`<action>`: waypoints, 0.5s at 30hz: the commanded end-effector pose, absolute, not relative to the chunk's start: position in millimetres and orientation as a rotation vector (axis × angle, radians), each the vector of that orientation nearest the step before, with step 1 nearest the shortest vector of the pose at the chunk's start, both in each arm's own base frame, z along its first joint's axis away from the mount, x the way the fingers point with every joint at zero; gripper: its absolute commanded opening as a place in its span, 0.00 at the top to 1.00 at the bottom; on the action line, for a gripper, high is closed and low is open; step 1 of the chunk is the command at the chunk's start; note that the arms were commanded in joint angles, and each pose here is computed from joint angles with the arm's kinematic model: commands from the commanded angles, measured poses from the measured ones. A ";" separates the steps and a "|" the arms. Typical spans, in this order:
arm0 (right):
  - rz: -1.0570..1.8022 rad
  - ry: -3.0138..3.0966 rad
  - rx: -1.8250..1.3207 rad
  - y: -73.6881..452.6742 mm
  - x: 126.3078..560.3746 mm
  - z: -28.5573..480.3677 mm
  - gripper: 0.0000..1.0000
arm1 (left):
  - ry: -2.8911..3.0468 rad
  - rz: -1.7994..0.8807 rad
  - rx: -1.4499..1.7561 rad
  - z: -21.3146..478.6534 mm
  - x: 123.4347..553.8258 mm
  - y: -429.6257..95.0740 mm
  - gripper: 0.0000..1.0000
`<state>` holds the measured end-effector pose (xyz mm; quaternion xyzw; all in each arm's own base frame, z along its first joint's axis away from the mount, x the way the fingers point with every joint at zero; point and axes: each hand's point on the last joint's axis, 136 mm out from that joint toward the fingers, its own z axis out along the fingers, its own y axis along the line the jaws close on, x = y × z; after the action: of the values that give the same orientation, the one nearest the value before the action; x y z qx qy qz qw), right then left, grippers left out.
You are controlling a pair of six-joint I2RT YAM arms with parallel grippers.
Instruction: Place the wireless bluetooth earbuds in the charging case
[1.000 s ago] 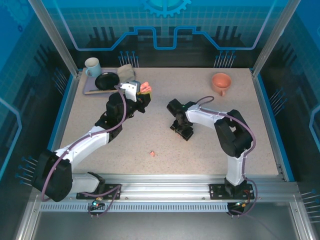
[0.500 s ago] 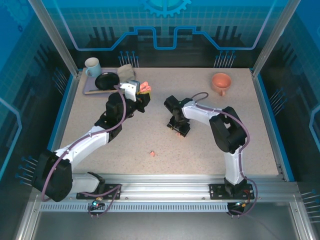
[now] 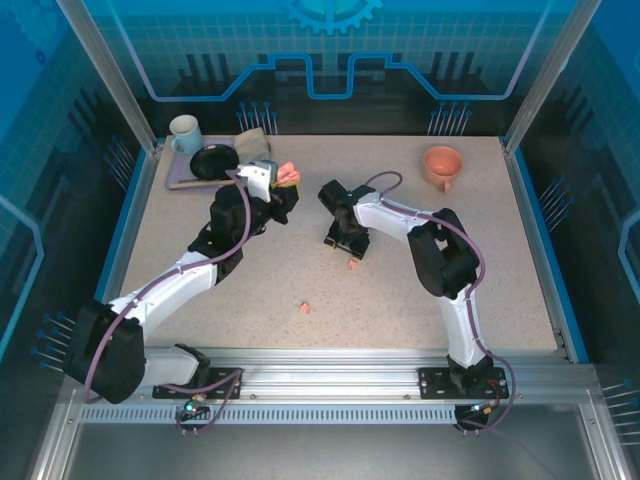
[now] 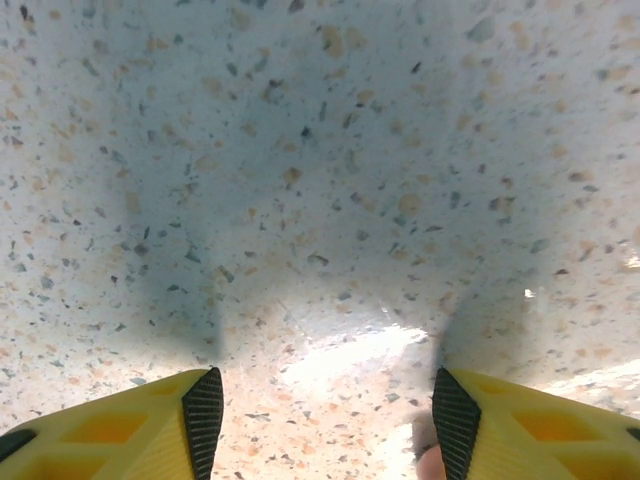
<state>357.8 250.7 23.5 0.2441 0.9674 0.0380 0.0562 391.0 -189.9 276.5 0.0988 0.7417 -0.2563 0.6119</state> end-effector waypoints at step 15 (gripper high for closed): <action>-0.003 3.006 0.804 240.4 324.5 35.3 0.38 | 1.659 -0.617 0.218 294.2 388.8 -184.3 1.00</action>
<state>336.0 238.7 38.6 0.2548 0.9664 0.0040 0.0322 391.6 -188.4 276.7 0.0985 0.7415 -0.2571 0.6119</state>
